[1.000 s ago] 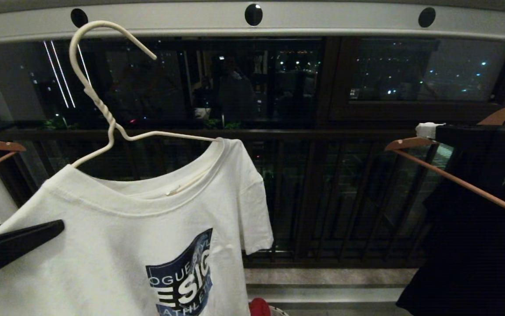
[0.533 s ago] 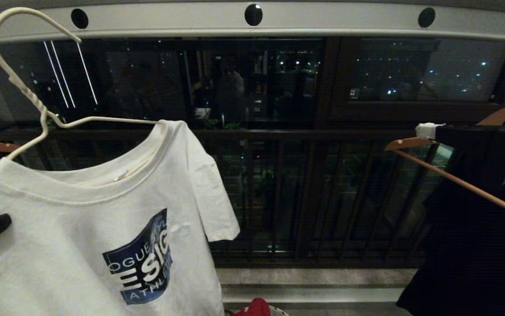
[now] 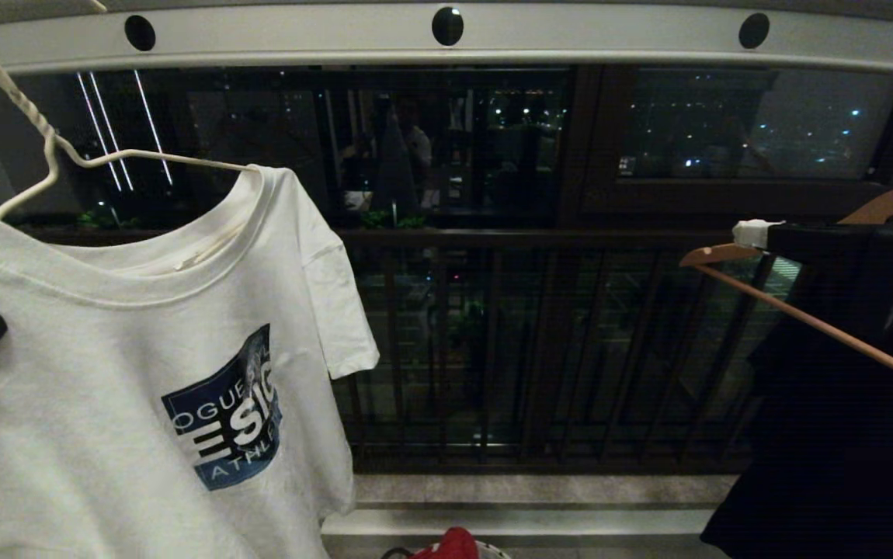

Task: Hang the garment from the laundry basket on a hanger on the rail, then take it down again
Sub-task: Hang the clothes rack on the clothesline

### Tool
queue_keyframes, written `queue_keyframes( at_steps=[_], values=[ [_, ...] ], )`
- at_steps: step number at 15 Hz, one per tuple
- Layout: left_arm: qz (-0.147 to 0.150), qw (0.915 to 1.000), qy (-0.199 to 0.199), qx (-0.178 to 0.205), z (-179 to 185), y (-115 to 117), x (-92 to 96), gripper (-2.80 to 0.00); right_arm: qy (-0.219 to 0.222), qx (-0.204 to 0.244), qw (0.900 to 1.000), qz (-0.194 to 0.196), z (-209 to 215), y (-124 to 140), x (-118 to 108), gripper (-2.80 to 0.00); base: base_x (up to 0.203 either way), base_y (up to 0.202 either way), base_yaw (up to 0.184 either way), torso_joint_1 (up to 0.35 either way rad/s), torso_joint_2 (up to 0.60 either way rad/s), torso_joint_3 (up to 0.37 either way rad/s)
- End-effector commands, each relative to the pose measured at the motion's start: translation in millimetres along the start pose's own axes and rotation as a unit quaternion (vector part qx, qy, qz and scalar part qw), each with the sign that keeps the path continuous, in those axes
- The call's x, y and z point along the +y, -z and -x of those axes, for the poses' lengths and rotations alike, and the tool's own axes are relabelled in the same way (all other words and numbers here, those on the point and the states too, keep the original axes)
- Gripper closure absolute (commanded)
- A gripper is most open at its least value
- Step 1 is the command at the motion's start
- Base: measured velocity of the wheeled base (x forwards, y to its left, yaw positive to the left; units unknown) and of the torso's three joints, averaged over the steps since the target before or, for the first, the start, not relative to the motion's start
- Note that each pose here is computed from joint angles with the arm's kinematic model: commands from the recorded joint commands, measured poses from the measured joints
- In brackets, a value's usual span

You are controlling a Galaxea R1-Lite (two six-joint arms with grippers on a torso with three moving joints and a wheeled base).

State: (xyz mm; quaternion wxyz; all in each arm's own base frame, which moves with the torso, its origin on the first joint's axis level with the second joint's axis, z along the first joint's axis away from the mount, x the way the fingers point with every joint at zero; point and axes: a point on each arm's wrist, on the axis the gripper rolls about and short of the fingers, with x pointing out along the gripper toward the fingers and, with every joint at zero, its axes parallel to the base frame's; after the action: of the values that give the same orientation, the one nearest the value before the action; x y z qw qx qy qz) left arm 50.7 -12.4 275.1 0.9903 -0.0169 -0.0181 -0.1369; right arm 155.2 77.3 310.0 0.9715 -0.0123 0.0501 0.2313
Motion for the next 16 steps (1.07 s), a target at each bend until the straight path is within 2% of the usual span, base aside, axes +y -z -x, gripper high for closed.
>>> queue_keyframes(
  at_steps=[1, 8, 16],
  values=[
    [0.002, 0.9998, -0.001, 0.022, -13, 2, 0.9, 0.0, -0.001, 0.002, 1.0, 0.0, -2, 1, 0, 0.0, 0.0, 0.0, 0.0, 0.0, 0.0, 0.0],
    [0.001, 0.9998, -0.014, 0.012, -31, -2, 2.6, 0.0, 0.001, 0.002, 1.0, 0.0, -2, 1, 0, 0.0, 0.0, 0.0, 0.0, 0.0, 0.0, 0.0],
    [0.0, 0.9983, -0.05, 0.028, -37, 4, 9.5, 0.0, 0.001, 0.004, 1.0, -0.001, -3, 1, -1, 0.0, 0.0, 0.0, 0.0, 0.0, 0.0, 0.0]
  ],
)
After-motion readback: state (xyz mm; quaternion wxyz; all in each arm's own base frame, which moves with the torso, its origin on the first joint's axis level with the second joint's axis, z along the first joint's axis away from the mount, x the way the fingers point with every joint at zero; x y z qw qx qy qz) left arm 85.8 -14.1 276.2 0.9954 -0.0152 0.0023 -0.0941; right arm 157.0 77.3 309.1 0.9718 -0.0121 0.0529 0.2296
